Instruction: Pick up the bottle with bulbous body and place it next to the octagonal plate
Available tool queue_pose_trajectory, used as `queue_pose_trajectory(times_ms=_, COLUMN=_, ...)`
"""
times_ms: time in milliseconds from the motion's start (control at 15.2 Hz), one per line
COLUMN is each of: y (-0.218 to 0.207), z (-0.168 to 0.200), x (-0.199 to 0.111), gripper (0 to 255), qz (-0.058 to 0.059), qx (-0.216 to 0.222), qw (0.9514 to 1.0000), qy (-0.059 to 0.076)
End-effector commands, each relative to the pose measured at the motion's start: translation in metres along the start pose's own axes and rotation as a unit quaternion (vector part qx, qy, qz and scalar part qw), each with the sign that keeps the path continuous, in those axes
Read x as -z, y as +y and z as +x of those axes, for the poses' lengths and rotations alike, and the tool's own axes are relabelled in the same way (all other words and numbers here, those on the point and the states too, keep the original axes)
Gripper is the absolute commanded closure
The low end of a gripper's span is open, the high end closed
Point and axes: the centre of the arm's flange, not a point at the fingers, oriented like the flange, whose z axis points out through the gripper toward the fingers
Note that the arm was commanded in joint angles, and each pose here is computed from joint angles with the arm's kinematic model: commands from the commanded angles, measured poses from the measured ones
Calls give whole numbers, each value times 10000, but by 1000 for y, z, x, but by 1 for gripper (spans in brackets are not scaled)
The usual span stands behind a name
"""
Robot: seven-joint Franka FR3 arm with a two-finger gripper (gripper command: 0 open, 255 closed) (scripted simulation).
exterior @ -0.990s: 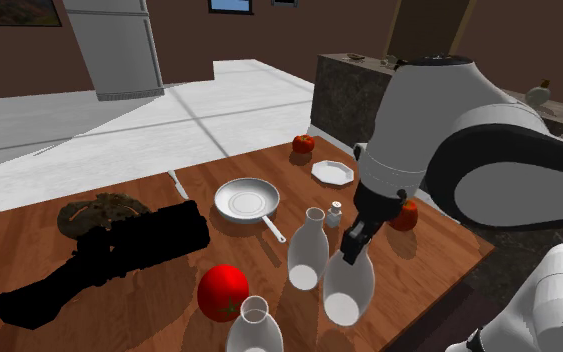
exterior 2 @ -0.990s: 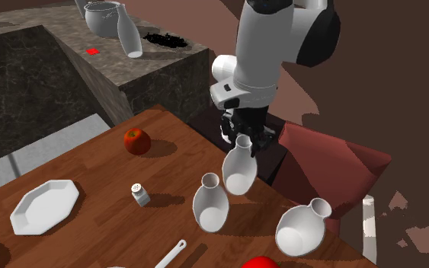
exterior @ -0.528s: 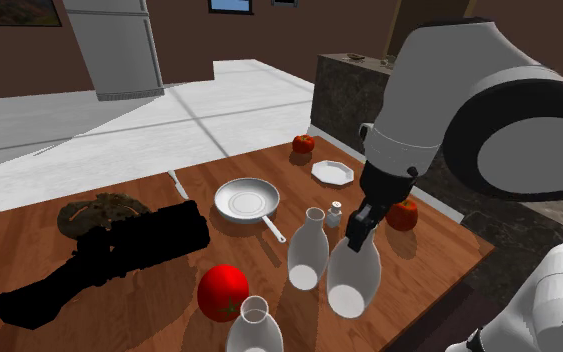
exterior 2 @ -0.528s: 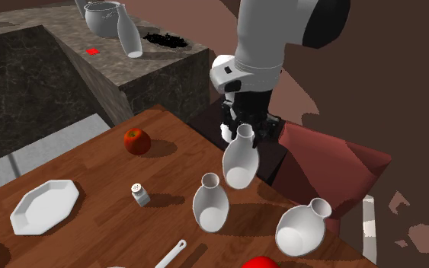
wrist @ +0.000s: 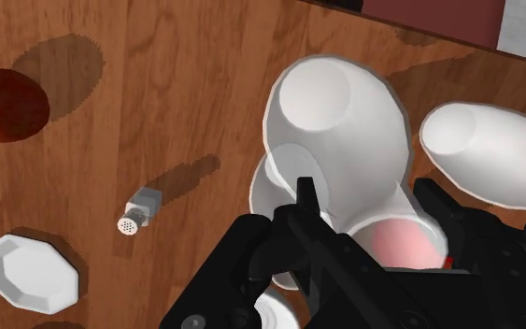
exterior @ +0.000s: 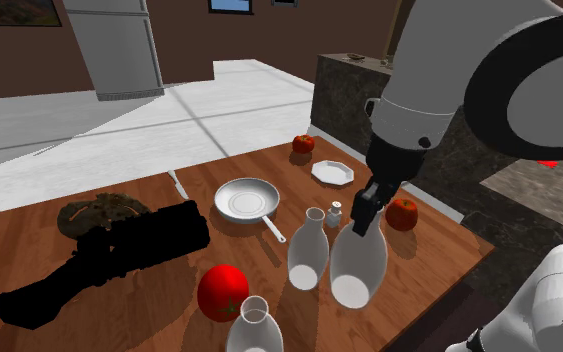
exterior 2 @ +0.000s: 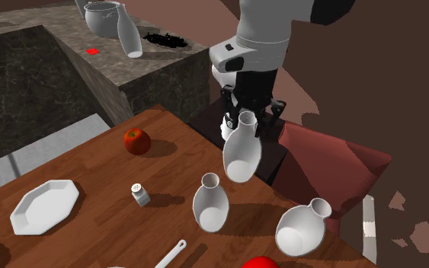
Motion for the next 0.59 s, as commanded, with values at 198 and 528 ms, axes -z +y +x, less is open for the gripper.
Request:
queue_pose_trajectory(times_ms=198, y=-1, z=1, x=27, gripper=255, qz=-1, qx=0, qw=10000, qy=1)
queue_pose_trajectory(times_ms=528, y=-1, z=2, x=53, gripper=255, qz=-1, qx=0, qw=10000, qy=1)
